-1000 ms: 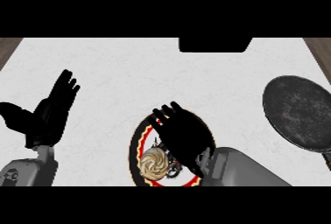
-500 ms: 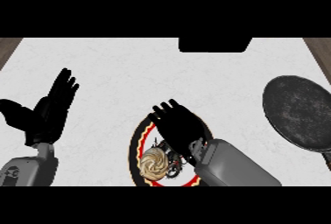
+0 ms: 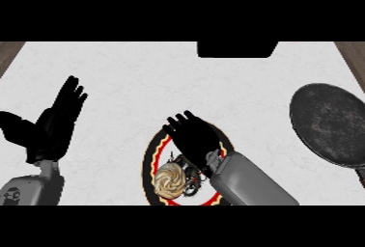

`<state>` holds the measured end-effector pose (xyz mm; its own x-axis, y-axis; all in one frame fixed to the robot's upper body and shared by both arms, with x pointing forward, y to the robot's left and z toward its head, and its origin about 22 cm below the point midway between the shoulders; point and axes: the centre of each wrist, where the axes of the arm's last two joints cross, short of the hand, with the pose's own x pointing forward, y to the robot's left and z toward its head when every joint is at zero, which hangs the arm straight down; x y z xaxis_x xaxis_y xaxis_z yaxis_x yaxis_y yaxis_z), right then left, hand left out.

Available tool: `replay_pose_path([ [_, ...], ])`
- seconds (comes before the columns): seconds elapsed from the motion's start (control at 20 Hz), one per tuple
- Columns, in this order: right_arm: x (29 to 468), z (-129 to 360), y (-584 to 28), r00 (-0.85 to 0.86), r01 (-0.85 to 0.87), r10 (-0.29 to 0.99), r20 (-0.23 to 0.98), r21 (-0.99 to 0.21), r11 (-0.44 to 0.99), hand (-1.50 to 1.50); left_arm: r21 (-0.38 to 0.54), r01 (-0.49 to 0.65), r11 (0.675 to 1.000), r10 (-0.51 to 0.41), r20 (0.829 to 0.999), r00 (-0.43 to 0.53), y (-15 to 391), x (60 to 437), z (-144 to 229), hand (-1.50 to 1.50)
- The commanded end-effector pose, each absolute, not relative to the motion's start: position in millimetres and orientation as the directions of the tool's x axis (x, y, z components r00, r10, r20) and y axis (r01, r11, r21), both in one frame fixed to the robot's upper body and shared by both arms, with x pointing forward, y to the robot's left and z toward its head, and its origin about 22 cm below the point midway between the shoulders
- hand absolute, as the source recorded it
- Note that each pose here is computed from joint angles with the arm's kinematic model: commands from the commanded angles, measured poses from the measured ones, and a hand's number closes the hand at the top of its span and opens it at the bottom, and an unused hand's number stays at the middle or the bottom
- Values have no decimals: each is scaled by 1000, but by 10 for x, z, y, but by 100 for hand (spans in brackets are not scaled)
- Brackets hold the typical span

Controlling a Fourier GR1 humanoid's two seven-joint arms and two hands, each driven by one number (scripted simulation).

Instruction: Pick the squash from the plate and place it in the pan

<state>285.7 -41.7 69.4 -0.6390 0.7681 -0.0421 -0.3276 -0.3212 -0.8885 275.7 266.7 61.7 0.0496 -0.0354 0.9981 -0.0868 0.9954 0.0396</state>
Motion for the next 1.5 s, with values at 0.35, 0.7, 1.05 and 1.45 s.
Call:
replay_pose_path([
  [0.35,2918,269,-303,-699,-348,715,-10,-868,-353,150,36,-73,997,-33,999,41,2564,2595,616,0],
  [0.7,2883,161,-399,-719,-304,694,13,-905,-298,150,33,-86,996,-29,998,55,2698,2898,607,0],
  [1.05,2933,282,-433,-715,-312,694,84,-927,-209,150,40,-83,996,-36,998,52,2780,2850,633,0],
  [1.45,2588,302,-1244,-201,-361,967,160,-929,79,150,53,-168,984,-40,996,77,2873,2732,464,0],
])
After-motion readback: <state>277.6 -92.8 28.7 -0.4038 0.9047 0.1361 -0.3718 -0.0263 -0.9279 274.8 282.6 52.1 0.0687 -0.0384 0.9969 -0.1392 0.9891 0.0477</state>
